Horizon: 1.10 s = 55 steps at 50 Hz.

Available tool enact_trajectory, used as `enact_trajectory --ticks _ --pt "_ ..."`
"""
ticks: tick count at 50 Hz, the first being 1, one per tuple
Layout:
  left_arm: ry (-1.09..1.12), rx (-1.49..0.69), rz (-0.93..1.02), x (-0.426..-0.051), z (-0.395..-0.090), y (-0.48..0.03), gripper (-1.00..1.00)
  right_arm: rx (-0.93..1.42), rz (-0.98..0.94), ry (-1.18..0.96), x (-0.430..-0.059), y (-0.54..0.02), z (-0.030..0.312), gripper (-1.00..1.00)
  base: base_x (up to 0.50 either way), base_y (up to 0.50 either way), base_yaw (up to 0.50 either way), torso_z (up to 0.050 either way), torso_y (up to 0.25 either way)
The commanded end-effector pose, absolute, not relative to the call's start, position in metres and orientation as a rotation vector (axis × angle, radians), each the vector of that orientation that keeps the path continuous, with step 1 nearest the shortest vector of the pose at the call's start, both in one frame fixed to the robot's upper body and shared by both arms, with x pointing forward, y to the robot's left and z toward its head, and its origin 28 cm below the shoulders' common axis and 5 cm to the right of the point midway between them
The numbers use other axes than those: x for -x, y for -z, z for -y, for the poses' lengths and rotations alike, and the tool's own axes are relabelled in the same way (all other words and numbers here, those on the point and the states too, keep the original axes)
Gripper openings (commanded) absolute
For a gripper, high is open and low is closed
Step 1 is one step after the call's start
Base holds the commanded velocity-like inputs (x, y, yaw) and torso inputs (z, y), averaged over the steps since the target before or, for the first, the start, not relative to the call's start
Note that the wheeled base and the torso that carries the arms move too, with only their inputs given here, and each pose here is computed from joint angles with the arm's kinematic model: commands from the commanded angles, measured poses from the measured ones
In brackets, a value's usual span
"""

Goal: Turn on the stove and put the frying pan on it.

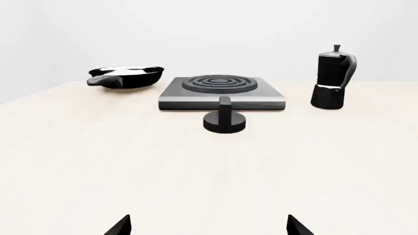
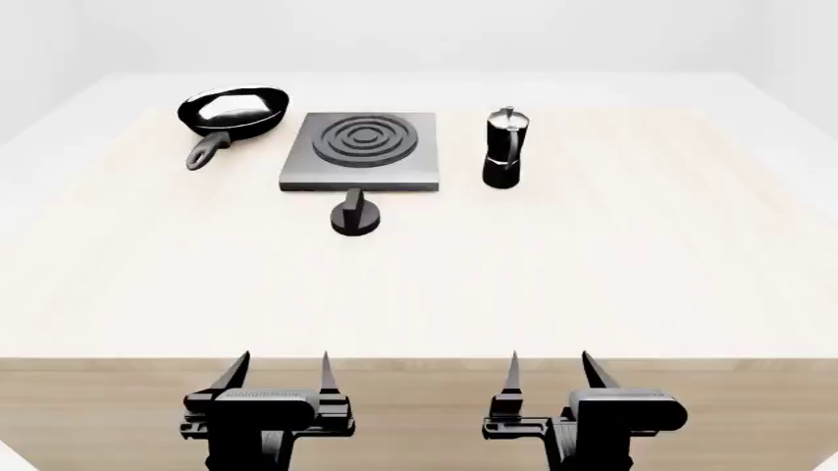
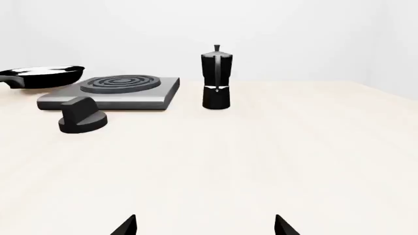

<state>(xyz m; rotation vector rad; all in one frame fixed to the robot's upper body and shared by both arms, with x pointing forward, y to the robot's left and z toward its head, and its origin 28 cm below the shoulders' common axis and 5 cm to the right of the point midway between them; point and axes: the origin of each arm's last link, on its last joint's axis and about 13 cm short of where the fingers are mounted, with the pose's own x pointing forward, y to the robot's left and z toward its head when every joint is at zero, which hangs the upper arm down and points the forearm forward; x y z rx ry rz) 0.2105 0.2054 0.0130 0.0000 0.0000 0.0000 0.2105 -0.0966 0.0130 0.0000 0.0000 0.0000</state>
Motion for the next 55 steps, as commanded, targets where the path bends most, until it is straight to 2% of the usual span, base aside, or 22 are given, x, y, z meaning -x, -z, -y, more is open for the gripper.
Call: enact_trajectory --ticks 1,8,12,55 --pt "0.001 -0.002 0.000 -0.2104 -0.2052 -0.0128 1.00 -0.022 -0.016 0.012 -0.2114 -0.0118 0.0973 1.00 0.00 0.00 0.00 0.000 0.000" --pt "0.001 -0.004 0.000 -0.2111 -0.2052 -0.0127 1.00 0.097 0.007 0.003 -0.2112 -0.0102 0.0956 1.00 0.00 0.00 0.00 0.000 0.000" --pt "0.003 -0.003 0.001 -0.2103 -0.2052 -0.0126 1.00 0.086 0.006 -0.001 -0.2103 -0.0098 0.0951 1.00 0.00 0.18 0.00 0.000 0.000" --pt "0.010 -0.009 0.003 -0.2101 -0.2046 -0.0132 1.00 0.064 -0.002 -0.054 -0.2067 -0.0098 0.0926 1.00 0.13 0.50 0.00 0.000 0.000"
